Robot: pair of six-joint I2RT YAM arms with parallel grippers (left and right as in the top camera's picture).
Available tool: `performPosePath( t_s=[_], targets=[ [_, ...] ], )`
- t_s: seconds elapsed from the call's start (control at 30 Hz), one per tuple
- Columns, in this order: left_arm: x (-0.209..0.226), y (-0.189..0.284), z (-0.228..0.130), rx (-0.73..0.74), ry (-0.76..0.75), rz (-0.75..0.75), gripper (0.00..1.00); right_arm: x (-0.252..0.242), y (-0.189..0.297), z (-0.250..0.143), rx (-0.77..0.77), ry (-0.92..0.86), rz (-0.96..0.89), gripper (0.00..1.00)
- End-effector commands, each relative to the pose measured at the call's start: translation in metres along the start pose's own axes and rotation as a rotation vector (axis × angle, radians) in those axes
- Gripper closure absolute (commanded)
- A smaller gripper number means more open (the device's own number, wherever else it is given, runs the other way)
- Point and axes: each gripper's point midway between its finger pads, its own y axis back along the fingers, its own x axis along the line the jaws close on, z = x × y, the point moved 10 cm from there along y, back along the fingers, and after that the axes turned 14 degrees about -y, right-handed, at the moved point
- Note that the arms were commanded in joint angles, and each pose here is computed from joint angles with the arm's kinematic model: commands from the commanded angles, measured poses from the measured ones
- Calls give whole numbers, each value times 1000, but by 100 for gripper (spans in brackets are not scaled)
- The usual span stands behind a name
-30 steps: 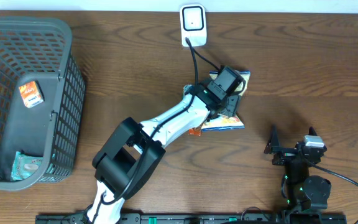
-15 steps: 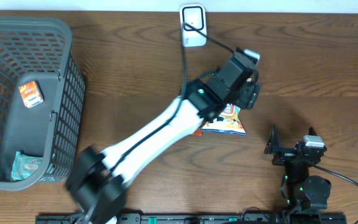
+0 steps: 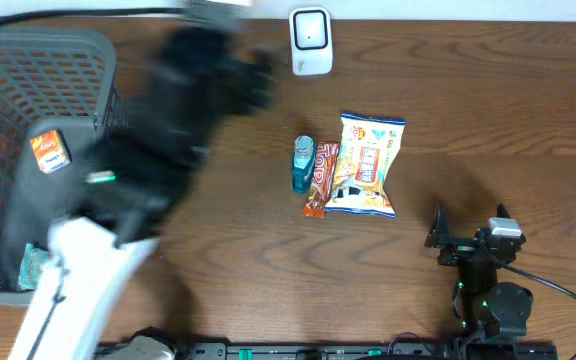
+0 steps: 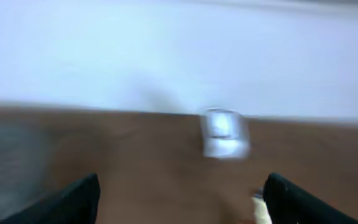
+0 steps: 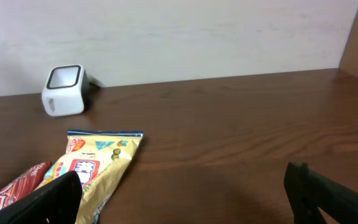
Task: Scan the item barcode
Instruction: 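Carry the yellow snack bag to the table and release it, then reach the left gripper into the basket and grasp the green pouch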
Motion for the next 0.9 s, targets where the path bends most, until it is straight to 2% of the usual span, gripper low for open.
performPosePath(
  t_s=[0.0,0.13,0.33,0.4,0.67,0.87],
  targets=[
    [77,11,-11,38,305,278,16,-2,0,0,-5,11,-12,1],
    [145,17,-45,164,562,546,16,-2,0,0,-5,11,-12,1],
    [201,11,-106,384,837,815,16,-2,0,0,-5,11,-12,1],
    [215,4,-130,480,908,886,20,-2,0,0,-5,11,-12,1],
    [246,-26,-219,823,1001,1017,27,-2,0,0,-5,11,-12,1],
    [246,-25,-276,974,1125,1122,28,-2,0,0,-5,11,-12,1]
  ],
)
